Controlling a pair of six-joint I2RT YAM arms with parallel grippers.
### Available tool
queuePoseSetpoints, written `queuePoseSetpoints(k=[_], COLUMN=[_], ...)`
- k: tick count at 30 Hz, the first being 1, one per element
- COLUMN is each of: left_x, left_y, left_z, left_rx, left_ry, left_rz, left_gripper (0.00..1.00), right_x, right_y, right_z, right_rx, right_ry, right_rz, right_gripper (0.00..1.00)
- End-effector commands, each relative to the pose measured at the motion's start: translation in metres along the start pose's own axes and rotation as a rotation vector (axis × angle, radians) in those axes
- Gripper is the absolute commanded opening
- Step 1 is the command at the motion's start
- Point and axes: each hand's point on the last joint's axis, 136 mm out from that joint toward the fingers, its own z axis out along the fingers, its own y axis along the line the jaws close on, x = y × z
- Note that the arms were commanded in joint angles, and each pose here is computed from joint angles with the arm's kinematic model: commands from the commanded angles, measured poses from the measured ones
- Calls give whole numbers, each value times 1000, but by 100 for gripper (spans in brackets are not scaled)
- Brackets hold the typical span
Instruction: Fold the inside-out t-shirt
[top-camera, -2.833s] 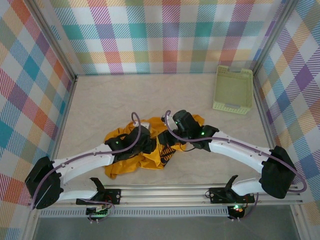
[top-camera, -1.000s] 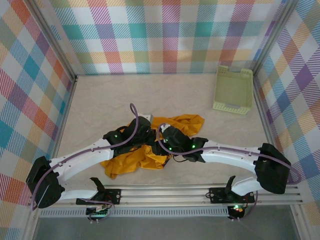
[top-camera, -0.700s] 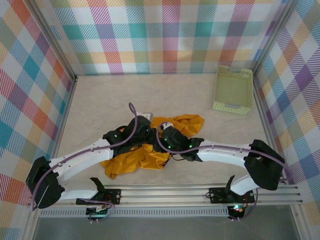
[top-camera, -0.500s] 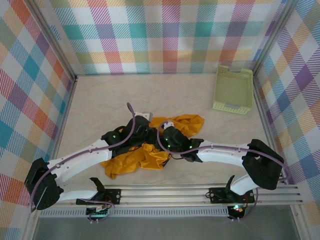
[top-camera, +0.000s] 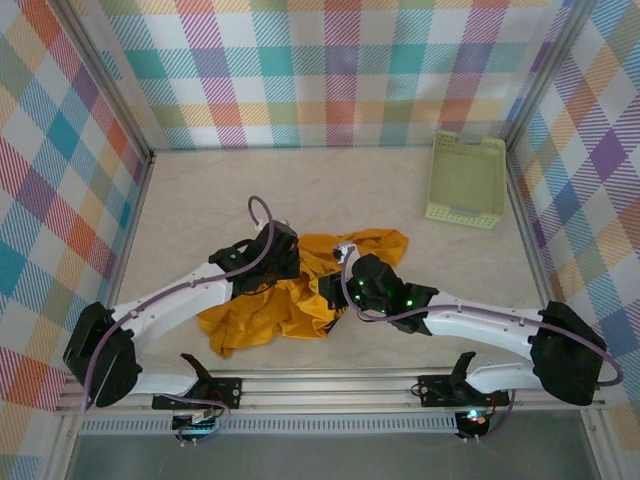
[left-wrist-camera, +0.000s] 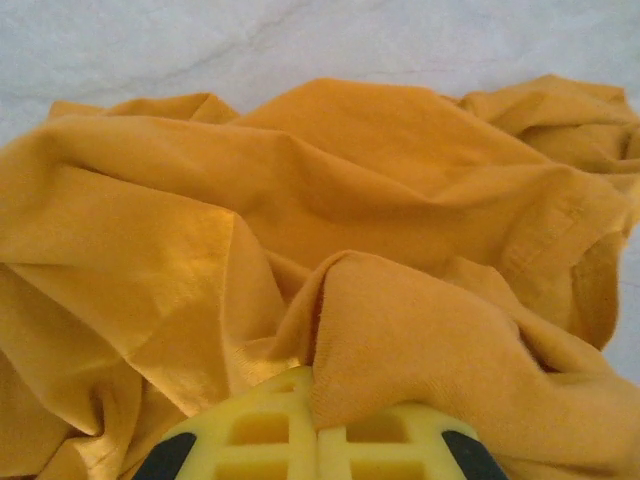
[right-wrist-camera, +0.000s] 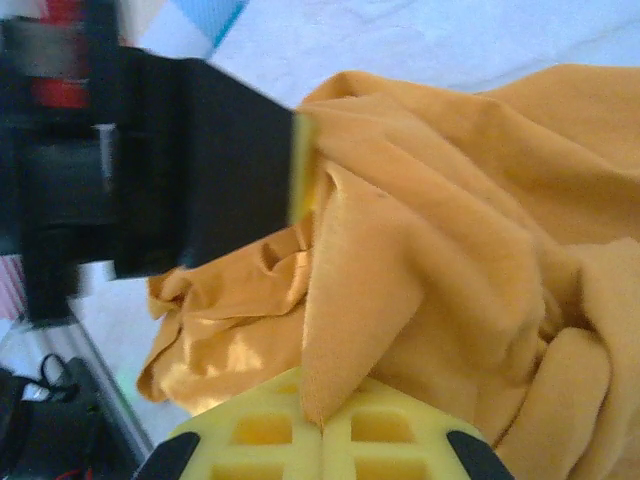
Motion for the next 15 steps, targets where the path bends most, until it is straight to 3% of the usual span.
queuePoseSetpoints(k=[1, 6, 15], left_x=[-5, 5, 43], left_y=[8, 3, -42], left_z=[-1, -13, -48], left_rx=[-66, -19, 300], left_ry=[9, 10, -39], left_rz=[34, 81, 213], left_gripper=[4, 25, 50], right_x=[5, -8, -16], right_y=[19, 20, 10], right_z=[-7, -21, -32], right_rx=[-131, -184, -195], right_ry=[4, -60, -76], right_rz=[-42, -25, -10], right_gripper=[0, 0, 0])
